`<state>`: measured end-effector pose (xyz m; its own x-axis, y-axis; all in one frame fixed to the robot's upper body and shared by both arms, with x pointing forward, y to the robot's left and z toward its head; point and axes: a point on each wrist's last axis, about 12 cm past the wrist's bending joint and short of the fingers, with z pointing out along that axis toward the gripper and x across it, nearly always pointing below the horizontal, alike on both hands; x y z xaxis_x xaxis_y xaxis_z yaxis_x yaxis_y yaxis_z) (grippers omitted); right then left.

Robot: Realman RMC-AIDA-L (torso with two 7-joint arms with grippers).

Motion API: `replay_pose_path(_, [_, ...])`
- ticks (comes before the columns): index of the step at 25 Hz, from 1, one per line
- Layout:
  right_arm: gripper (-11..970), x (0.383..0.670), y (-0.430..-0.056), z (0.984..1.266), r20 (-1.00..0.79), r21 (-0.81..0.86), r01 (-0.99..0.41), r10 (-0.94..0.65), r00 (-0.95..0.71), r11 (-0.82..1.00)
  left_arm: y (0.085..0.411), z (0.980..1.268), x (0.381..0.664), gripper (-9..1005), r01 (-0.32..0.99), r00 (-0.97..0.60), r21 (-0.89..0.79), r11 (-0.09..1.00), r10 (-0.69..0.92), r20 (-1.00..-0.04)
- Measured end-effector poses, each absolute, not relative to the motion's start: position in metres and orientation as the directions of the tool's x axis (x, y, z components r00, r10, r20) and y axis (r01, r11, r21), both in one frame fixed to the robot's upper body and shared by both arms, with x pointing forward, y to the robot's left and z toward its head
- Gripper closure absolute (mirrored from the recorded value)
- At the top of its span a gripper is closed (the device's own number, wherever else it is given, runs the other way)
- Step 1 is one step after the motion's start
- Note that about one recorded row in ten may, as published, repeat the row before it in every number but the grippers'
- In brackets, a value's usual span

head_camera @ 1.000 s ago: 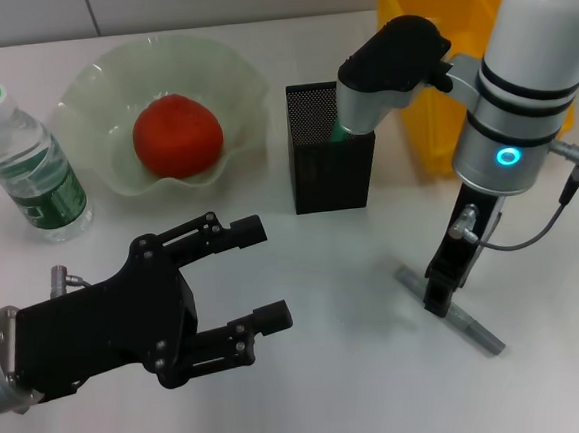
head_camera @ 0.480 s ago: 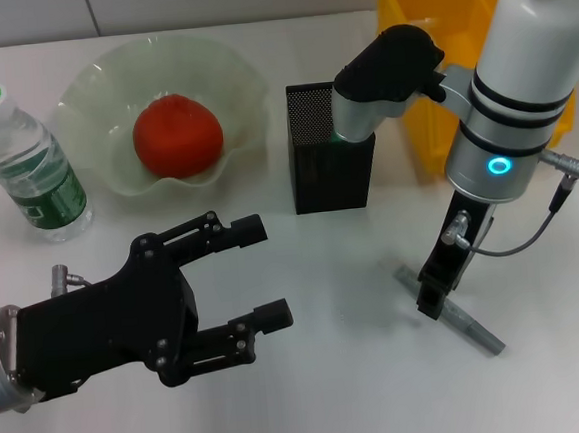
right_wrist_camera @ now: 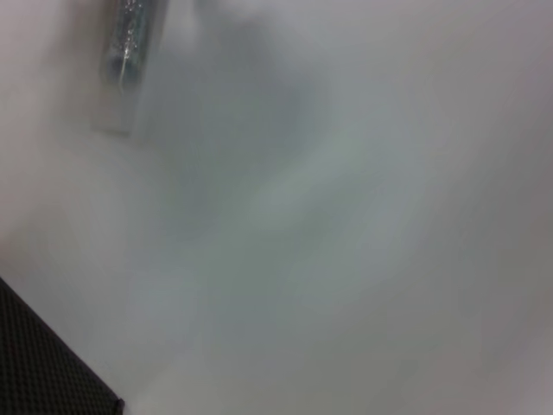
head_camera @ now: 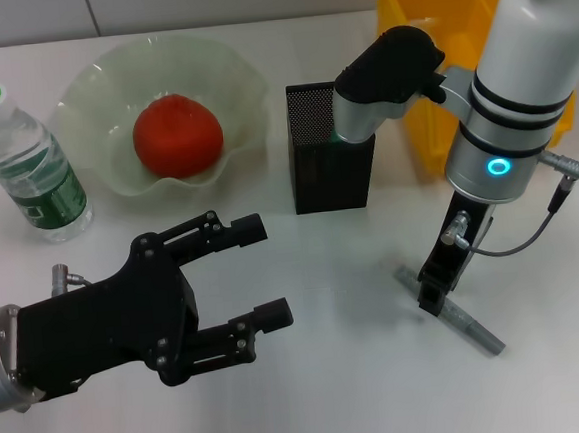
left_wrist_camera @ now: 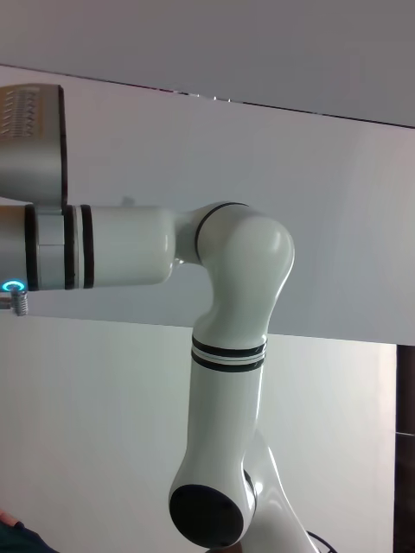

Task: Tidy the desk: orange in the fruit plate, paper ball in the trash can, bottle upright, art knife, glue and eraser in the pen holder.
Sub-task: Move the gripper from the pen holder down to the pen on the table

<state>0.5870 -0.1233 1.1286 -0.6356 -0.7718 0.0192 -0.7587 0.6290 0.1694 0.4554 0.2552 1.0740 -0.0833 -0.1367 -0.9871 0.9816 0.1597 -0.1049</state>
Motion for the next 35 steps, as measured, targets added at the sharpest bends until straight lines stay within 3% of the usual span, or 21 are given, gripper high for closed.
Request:
replay_pose_path(22, [599,0.5827,-0.1219,1.1213,0.034,0.169,-0.769,-0.784,-0.620,0.616,0.2544,1.0730,0.4550,242,0.981,-0.089,-0.111,0.156,-0.138,-0.986])
replay_pose_path(35, [693,0.5820,-0.1219,1.1192,0.039,0.158,-0.776,-0.789,-0.613,0.611,0.2544,1.0730,0.4550,242,0.981,-0.089,-0.111,0.156,-0.138,-0.986])
